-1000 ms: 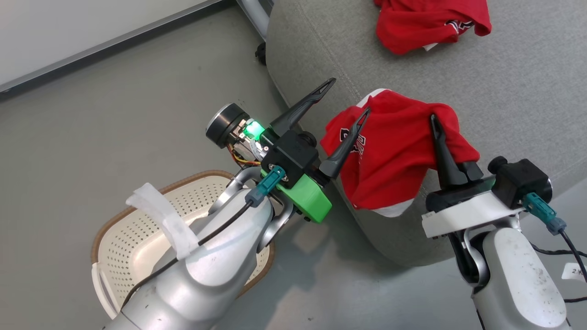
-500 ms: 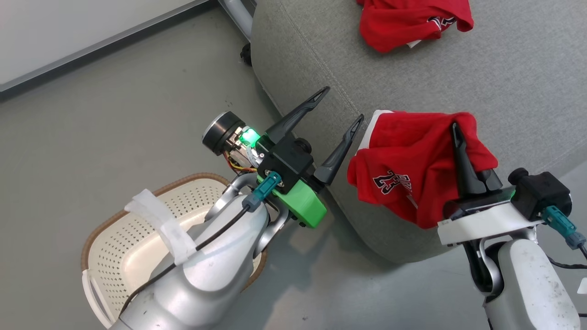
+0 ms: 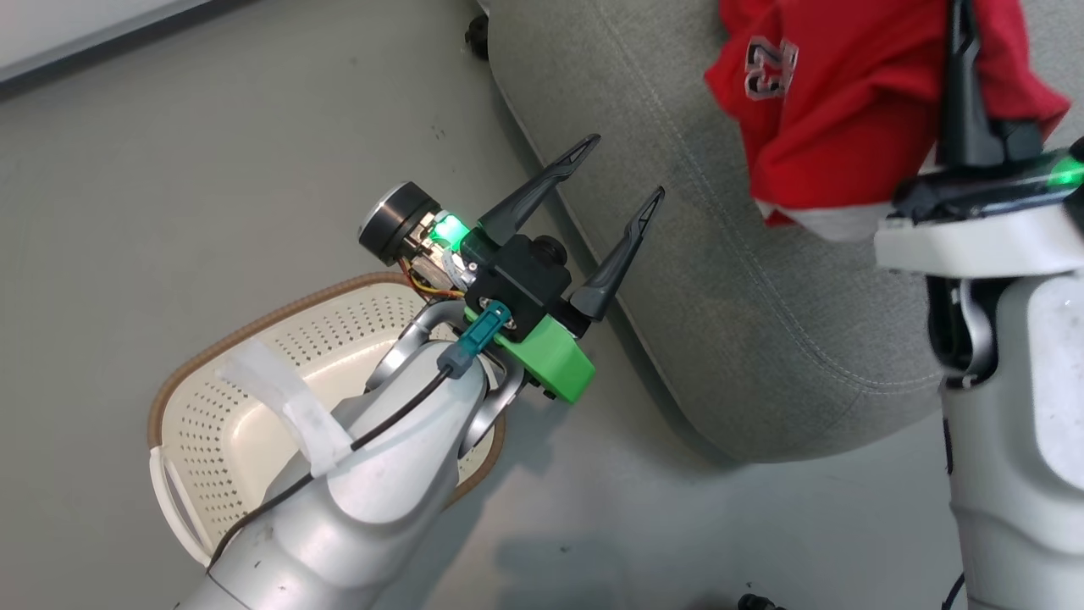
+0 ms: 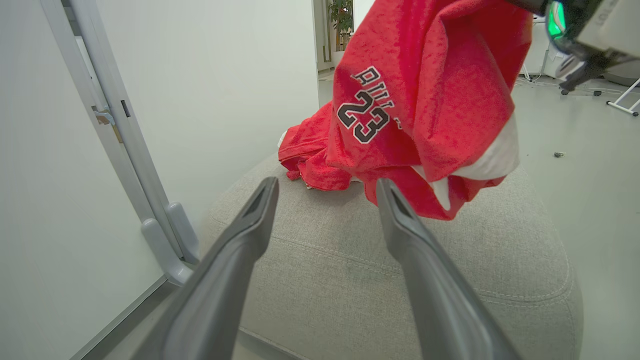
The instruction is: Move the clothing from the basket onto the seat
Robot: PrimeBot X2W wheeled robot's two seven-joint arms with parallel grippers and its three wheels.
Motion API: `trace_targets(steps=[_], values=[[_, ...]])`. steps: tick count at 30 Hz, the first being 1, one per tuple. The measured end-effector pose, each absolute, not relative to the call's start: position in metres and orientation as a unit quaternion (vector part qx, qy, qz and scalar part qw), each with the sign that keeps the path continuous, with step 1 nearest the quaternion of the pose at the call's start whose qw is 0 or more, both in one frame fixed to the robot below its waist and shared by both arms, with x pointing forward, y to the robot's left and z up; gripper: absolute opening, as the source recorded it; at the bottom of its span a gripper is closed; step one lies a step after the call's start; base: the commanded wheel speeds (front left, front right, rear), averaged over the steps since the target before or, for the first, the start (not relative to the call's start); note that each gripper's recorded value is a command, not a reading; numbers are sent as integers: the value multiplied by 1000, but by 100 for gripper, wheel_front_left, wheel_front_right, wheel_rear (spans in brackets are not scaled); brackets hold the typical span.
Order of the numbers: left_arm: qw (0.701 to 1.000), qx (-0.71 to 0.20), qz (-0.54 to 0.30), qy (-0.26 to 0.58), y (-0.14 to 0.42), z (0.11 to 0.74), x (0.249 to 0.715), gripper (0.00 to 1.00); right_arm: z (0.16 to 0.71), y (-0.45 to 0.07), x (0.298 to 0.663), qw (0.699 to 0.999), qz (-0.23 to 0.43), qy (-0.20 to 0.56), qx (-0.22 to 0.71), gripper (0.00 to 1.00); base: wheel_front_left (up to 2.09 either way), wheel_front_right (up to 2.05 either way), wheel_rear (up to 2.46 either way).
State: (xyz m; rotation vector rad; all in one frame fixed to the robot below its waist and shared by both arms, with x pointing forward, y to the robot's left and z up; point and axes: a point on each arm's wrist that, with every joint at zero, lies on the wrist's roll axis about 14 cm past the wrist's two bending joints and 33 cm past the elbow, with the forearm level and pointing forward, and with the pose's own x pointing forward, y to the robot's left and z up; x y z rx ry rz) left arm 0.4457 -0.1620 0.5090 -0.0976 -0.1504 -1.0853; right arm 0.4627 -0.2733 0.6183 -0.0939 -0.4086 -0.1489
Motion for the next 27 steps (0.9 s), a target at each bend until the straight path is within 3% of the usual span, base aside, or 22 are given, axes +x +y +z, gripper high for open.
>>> trace_targets(steps=[18, 27], values=[[865, -58, -498, -23, -148, 432, 489, 100, 683, -313, 575, 941, -98, -298, -126, 0, 0, 0, 0], [869, -67, -490, 8, -141, 393, 499, 100, 653, -357, 619, 949, -135, -245, -148, 0, 0, 0, 0]])
